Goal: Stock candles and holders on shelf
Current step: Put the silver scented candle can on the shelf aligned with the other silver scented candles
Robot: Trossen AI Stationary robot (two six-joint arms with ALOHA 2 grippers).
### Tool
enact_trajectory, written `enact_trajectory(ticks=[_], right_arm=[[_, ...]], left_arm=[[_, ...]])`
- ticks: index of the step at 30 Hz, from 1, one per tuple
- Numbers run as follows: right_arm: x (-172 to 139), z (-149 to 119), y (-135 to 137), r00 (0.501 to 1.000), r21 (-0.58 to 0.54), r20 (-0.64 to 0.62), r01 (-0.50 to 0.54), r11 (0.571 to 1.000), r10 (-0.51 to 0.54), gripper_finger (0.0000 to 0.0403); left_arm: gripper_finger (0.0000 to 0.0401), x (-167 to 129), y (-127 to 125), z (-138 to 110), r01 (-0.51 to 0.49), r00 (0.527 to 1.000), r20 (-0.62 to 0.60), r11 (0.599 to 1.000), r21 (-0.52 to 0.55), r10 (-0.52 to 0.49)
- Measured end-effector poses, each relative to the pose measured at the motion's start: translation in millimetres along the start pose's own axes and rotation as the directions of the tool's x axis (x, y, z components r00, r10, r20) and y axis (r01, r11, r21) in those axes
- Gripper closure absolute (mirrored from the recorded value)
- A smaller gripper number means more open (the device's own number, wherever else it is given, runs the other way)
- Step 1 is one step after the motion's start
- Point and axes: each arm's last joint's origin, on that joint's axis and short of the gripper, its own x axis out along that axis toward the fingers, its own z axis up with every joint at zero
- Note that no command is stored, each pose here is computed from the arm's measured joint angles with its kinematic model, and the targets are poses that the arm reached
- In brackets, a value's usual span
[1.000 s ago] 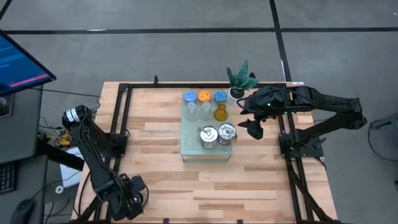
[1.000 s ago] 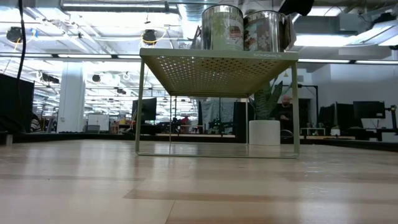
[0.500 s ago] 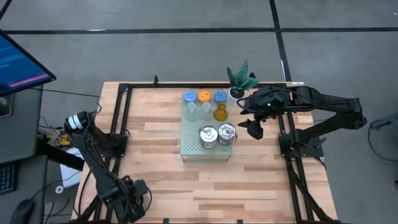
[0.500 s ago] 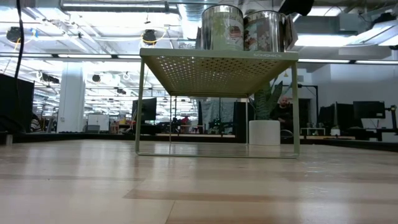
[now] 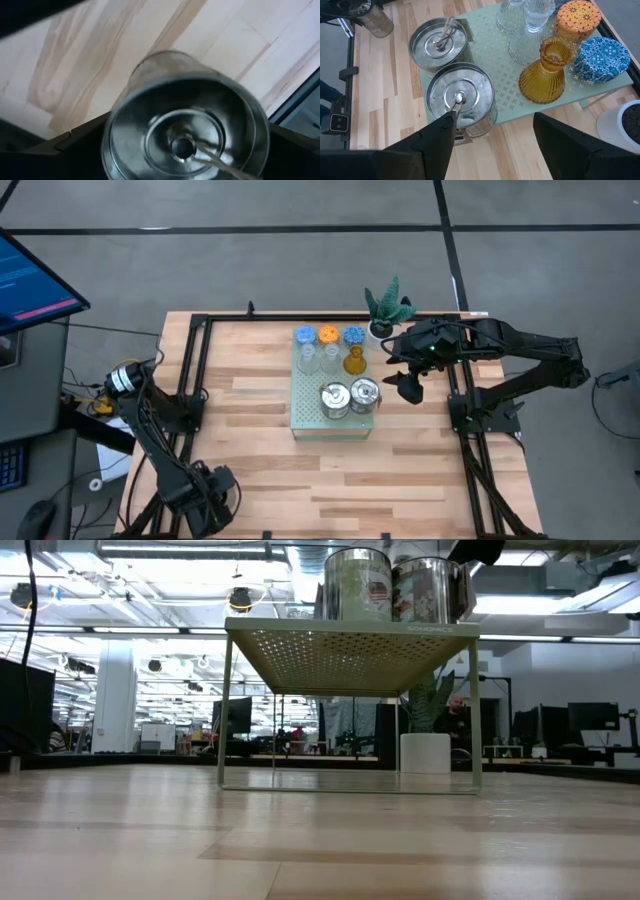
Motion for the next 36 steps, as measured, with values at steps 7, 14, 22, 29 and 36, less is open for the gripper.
enact_trajectory(ticks=[7, 14, 22, 29, 36], right_arm=[[0.1, 0.0, 0.0, 1.0, 0.0, 0.0, 0.0, 1.0, 0.0, 0.0147], [0.0, 0.0, 0.0, 1.0, 0.0, 0.0, 0.0, 1.0, 0.0, 0.0147], [0.1, 0.0, 0.0, 1.0, 0.0, 0.0, 0.0, 1.0, 0.0, 0.0147], [0.1, 0.0, -0.1, 1.0, 0.0, 0.0, 0.0, 1.0, 0.0, 0.0147], [0.0, 0.0, 0.0, 1.0, 0.0, 0.0, 0.0, 1.0, 0.0, 0.0147]], left_arm=[[0.0035, 0.0, 2.4, -0.6, -0.027, 0.999, -0.025, 0.998, -0.062, 0.025], [0.0043, -0.2, 3.3, -0.5, -0.036, 0.999, -0.02, 0.994, -0.1, 0.034], [0.0048, -0.7, 4.6, 1.1, -0.045, 0.999, -0.016, 0.991, -0.123, 0.043], [0.0048, -1.2, 7.0, 1.5, -0.069, 0.997, -0.029, 0.989, -0.127, 0.066], [0.0048, -3.0, 8.7, 1.8, -0.074, 0.997, -0.029, 0.989, -0.125, 0.071]])
